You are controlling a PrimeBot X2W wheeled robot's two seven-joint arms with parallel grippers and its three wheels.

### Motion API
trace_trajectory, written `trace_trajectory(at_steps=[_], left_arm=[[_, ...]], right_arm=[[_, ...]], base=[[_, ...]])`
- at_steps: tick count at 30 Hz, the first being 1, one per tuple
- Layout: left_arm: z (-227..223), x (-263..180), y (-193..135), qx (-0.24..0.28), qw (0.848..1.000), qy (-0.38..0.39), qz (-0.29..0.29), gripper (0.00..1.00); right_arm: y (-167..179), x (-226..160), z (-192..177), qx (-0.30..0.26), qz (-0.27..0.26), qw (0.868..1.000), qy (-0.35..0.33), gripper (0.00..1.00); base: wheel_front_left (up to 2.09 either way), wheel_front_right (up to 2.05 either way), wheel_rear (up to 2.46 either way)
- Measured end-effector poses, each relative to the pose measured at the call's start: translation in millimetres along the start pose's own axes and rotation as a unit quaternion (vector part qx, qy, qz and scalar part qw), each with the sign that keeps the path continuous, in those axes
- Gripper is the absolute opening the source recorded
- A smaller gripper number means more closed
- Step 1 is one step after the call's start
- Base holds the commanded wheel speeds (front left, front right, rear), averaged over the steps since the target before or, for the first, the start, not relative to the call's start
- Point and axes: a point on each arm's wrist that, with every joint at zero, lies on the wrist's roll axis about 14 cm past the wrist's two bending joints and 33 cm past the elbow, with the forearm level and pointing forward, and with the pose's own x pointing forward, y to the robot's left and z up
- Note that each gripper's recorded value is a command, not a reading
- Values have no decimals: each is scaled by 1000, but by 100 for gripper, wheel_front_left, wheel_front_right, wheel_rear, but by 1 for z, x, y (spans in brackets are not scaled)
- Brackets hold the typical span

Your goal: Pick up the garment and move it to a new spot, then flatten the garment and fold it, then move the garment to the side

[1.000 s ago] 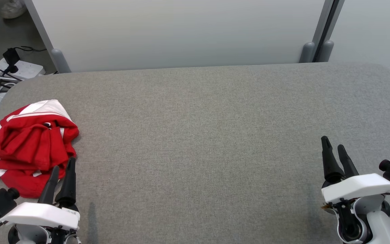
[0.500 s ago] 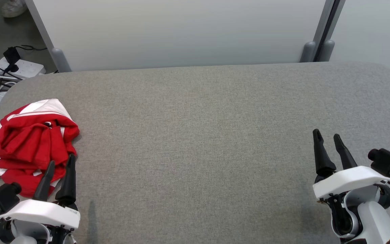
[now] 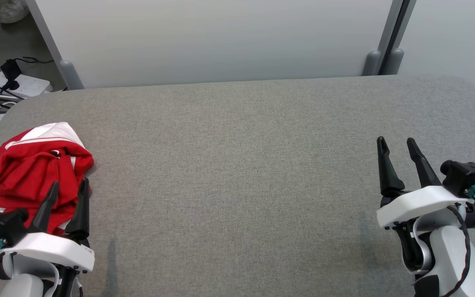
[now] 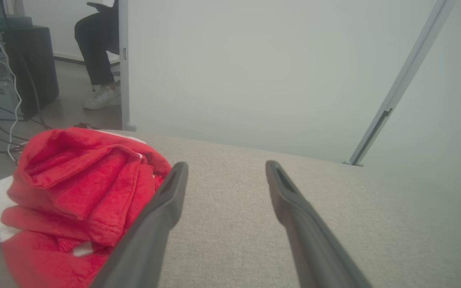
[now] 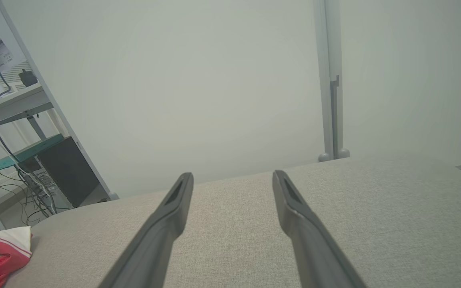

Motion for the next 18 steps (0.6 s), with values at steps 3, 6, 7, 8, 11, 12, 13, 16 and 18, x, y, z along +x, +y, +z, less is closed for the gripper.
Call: trace_trajectory(at_steps=[3,6,7,8,11,12,13,16,18], left_arm=[[-1,1,-2,19,1000,1,-5,100],[-4,1,-3,31,999,4,-7,100],[-6,1,-2,34,999,7,-6,100],[-7,1,-1,40,999,9,-6,100],[-11,0,1,56,998,15,-5,100],[-12,0,2,60,998,16,-4,100],[-12,0,2,60,998,16,-4,100],[-11,0,3,79,997,15,-4,100],[-9,1,5,87,996,10,-2,100]], right_arm=[[1,0,0,-18,3,1000,-1,100],[0,-1,-4,-32,4,999,4,100],[0,-1,-5,-37,5,999,6,100],[1,0,-5,-44,7,999,5,100],[4,3,1,-62,14,998,-4,100],[4,3,1,-68,15,998,-4,100],[4,3,1,-68,15,998,-4,100],[3,2,0,-89,17,996,-3,100],[2,0,-2,-100,16,995,-1,100]], base=[[0,0,0],[0,0,0],[0,0,0],[0,0,0],[0,0,0],[0,0,0],[0,0,0],[0,0,0],[0,0,0]])
